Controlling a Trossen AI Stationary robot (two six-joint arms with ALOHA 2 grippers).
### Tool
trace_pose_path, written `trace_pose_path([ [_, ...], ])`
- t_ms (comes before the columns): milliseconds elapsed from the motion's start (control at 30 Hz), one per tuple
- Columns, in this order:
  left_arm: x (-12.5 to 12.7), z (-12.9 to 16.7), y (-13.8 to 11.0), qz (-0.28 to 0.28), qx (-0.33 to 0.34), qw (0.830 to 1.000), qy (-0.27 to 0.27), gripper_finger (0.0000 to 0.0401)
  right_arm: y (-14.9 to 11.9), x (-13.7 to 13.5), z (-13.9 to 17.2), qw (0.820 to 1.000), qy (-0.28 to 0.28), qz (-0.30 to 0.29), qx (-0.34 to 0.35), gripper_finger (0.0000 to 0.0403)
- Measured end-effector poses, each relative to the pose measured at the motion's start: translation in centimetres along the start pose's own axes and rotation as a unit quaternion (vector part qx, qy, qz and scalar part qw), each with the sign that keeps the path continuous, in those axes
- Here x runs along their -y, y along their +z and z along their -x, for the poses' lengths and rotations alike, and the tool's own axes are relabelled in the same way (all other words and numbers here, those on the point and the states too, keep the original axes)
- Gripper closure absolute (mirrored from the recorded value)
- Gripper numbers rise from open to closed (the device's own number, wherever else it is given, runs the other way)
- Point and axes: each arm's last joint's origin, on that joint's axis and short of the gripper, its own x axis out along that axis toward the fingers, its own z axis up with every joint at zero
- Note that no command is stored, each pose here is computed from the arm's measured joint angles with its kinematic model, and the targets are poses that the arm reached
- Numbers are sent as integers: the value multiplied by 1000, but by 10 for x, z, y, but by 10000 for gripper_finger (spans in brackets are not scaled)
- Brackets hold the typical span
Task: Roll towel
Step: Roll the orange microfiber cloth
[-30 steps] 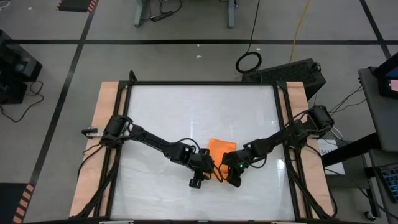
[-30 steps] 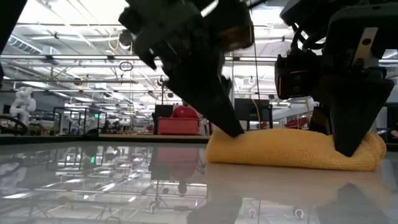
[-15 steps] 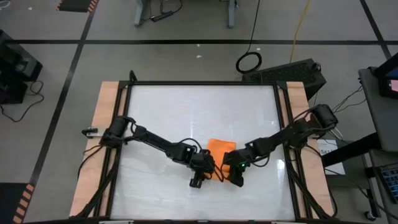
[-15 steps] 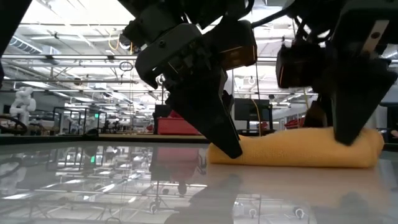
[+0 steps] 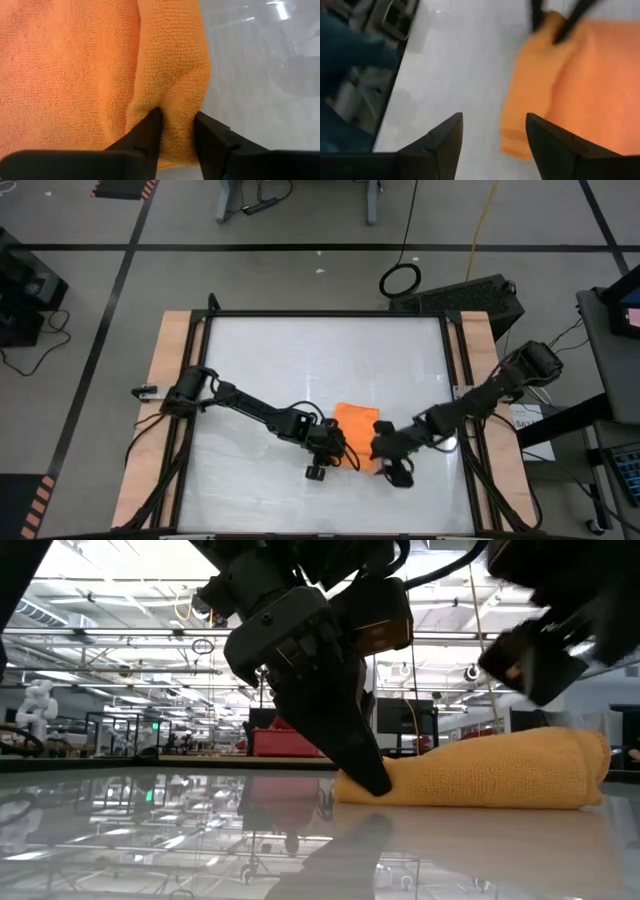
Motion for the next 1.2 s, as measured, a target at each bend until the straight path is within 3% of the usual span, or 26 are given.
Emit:
trace_pose_path([
  [167,-2,0,0,2,0,1000,2,329,-12,-29,-6,989,-33,138,29,205],
  [300,-5,1,0,5,2,1000,2,351,-21,-33,-16,979,-95,178,25,210],
  [767,-9,1,0,11,2,1000,-20,358,-40,-17,-53,966,-176,187,-28,229],
  [967,-9,1,0,9,2,1000,-30,355,-42,-13,-60,969,-187,160,-33,229],
  [1100,-8,1,0,8,1,999,-34,326,-42,-11,-61,971,-195,135,-30,237],
  [1200,-5,0,0,5,1,999,-52,290,-42,-8,-60,973,-204,105,-26,265],
])
